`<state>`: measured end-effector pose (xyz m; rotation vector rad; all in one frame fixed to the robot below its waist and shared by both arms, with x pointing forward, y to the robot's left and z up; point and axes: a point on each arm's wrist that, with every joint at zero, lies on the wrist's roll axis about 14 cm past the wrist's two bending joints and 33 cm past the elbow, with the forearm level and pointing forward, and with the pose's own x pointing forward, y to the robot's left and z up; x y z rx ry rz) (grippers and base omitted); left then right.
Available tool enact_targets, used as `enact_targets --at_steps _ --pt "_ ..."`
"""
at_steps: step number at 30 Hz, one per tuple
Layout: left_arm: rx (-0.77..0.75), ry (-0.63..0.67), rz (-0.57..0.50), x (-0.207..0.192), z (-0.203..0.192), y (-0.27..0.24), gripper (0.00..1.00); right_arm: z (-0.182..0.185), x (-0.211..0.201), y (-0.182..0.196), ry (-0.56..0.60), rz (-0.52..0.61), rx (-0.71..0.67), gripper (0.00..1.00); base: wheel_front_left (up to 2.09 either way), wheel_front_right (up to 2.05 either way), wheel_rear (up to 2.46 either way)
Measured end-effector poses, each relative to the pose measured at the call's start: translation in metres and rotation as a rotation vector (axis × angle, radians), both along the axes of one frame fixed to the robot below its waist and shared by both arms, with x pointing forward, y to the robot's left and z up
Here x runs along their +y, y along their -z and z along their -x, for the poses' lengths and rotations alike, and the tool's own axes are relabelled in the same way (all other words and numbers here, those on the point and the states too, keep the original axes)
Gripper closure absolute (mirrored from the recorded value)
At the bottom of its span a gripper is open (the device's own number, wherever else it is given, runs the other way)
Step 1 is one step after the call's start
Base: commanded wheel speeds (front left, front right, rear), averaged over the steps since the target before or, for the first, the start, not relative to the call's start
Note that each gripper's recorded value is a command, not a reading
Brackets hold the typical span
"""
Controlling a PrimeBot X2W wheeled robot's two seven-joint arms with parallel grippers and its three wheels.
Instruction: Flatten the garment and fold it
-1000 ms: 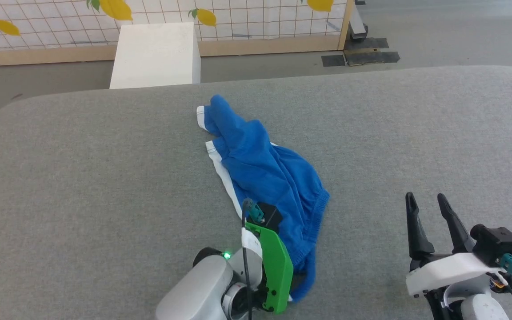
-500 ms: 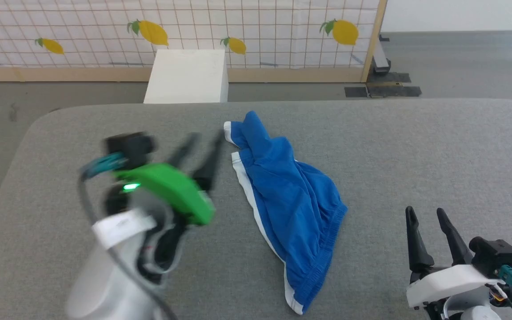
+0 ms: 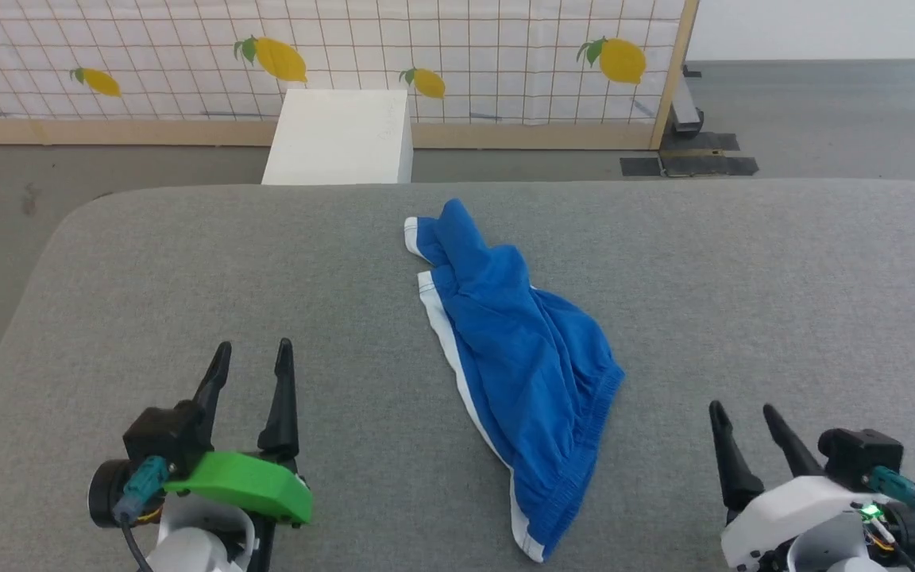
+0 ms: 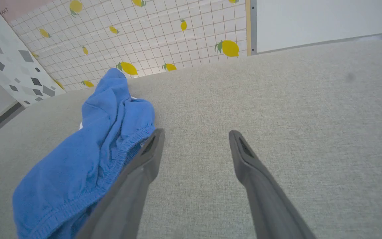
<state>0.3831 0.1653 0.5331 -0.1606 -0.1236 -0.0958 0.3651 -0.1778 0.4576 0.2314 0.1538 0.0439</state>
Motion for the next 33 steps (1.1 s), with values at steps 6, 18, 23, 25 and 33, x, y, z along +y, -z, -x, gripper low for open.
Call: enact_targets --at_steps 6,18,23,25,33 --pt "-0.009 -0.055 0.022 0.012 0.000 0.000 0.00 -0.025 0.029 0.011 -0.129 0.035 0.193 0.00 0.00 0.00 0.00" --pt "-0.013 -0.059 0.040 0.019 -0.024 0.007 0.00 -0.080 0.070 0.050 -0.358 0.408 0.659 0.00 0.00 0.00 0.00" --pt "0.004 -0.101 0.026 0.035 -0.029 0.015 0.00 -0.078 0.094 0.083 -0.447 0.421 0.745 0.00 0.00 0.00 0.00" --pt "0.013 -0.115 0.026 0.040 -0.028 0.018 0.00 -0.083 0.100 0.084 -0.461 0.422 0.735 0.81 0.00 0.00 0.00" --pt "0.033 -0.147 0.018 0.053 -0.024 0.025 0.00 -0.138 0.053 0.060 -0.333 0.471 0.654 1.00 0.00 0.00 0.00"
